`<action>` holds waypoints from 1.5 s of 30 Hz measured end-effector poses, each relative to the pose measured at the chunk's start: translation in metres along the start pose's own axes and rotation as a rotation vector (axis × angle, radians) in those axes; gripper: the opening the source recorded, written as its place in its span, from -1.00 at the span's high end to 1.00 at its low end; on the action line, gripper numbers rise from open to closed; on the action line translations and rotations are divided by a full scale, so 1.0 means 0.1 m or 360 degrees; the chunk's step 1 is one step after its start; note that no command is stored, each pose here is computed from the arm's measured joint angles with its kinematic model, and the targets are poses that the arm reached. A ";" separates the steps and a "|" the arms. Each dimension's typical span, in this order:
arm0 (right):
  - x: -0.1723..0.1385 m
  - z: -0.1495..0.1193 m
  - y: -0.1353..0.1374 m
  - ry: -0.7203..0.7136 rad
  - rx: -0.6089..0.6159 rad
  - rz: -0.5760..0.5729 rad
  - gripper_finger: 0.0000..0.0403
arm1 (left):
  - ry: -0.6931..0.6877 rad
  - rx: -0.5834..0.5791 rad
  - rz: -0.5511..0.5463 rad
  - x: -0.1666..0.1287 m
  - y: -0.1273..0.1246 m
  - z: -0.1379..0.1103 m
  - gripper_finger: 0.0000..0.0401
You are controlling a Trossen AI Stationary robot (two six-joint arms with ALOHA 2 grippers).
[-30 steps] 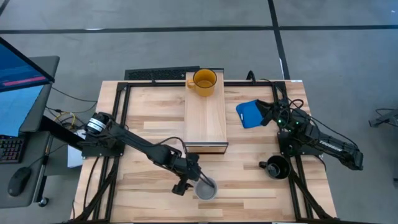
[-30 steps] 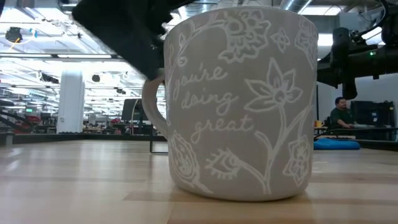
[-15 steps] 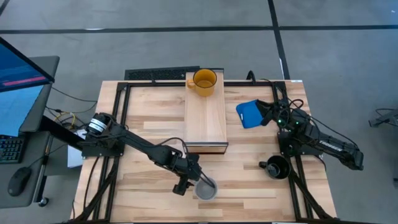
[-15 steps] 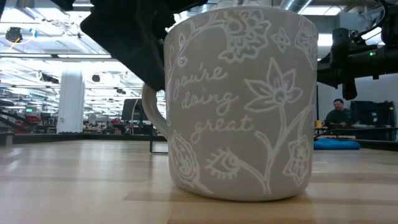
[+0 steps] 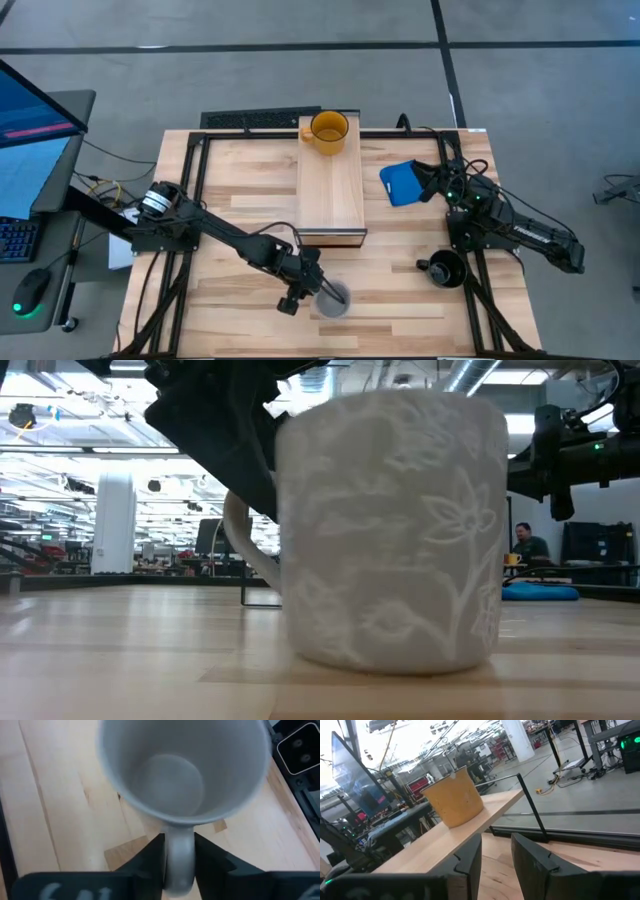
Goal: Stack small to large cups/mugs on shelf
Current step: Put the gray mug on the shelf
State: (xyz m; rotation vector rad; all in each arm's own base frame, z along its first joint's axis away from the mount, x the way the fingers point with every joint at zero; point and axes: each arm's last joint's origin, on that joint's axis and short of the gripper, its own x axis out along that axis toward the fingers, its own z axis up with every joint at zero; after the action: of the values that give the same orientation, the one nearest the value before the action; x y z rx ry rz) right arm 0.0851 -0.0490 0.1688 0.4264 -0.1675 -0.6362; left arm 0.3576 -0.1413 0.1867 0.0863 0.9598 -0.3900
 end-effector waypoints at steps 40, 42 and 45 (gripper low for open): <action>0.00 0.00 0.00 0.0000 0.0000 0.0003 0.36 | 0.0046 0.0008 0.0001 -0.27 0.01 0.30 0.77; 0.00 0.00 0.00 0.0000 0.0000 0.0003 0.36 | 0.0095 0.0030 0.0032 -0.33 0.01 0.33 0.77; 0.00 0.00 0.00 0.0000 0.0000 0.0003 0.36 | 0.0150 0.0058 0.0068 -0.42 0.02 0.38 0.77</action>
State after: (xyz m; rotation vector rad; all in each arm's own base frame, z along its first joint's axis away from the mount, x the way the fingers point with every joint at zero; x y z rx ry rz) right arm 0.0851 -0.0490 0.1690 0.4264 -0.1682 -0.6345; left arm 0.3664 -0.1367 0.2428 0.1593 1.0425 -0.3665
